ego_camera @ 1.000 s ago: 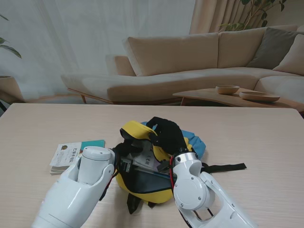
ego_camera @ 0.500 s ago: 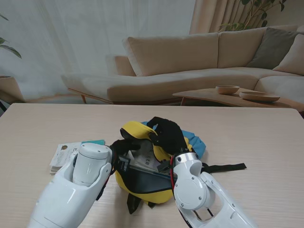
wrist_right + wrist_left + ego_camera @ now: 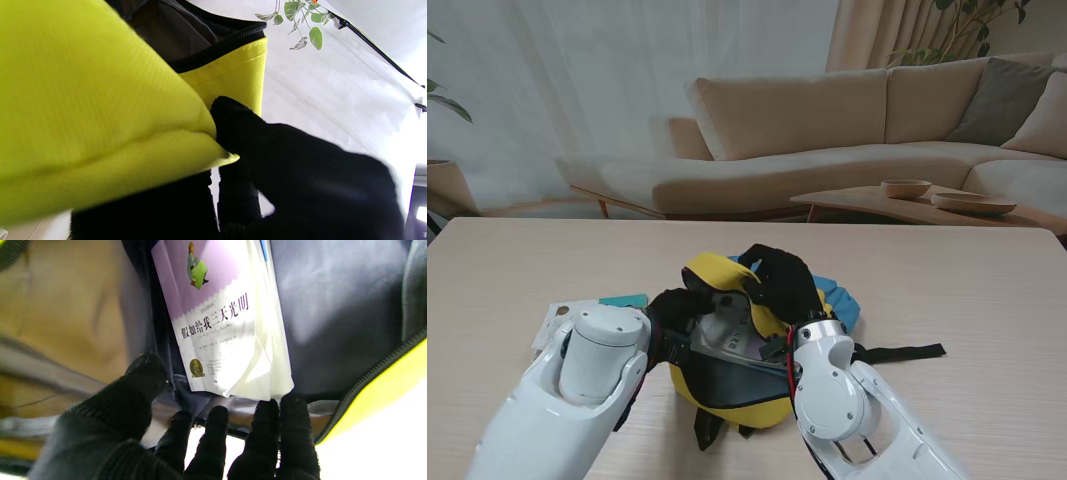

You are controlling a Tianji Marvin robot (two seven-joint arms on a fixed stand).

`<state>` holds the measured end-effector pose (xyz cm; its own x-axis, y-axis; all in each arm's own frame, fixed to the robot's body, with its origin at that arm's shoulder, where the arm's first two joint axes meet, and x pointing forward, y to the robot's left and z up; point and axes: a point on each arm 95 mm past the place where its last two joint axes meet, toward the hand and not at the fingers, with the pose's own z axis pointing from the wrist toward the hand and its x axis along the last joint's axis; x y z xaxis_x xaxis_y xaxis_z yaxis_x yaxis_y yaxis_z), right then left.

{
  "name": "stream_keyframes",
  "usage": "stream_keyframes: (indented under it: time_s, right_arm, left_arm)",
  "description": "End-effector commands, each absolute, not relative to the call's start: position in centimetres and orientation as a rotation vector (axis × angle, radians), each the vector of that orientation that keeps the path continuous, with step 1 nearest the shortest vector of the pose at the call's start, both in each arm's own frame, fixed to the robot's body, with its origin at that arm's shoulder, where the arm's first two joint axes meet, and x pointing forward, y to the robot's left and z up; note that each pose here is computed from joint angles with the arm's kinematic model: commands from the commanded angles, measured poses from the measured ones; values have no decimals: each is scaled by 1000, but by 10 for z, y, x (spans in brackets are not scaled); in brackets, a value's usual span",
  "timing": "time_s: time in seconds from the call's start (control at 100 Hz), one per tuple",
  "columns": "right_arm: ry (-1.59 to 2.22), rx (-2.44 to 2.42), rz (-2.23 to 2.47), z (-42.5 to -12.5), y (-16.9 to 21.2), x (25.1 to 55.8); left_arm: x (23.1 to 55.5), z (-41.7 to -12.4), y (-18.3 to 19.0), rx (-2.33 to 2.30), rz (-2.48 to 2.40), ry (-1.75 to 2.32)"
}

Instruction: Pack books into the school bag then zip close the school bag

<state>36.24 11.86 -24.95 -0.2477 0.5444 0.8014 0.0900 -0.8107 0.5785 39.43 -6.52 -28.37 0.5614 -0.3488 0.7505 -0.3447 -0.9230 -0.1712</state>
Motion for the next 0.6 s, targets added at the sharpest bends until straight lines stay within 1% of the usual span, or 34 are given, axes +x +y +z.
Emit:
stream_keyframes:
  time_s: [0.0, 0.18, 0.41, 0.59]
  right_arm:
    - [770, 1712, 2157, -247, 124, 360]
    - [787, 1724, 2157, -249, 123, 358]
    - [854, 1756, 2150, -253, 121, 355]
    - [975, 1776, 2138, -258, 119, 350]
  left_arm:
    - [387, -279, -65, -2762, -1376, 636]
    - [375, -273, -52, -2675, -1438, 651]
    - [357, -267, -28, -2553, -1492, 664]
    - [345, -259, -8, -2430, -1544, 679]
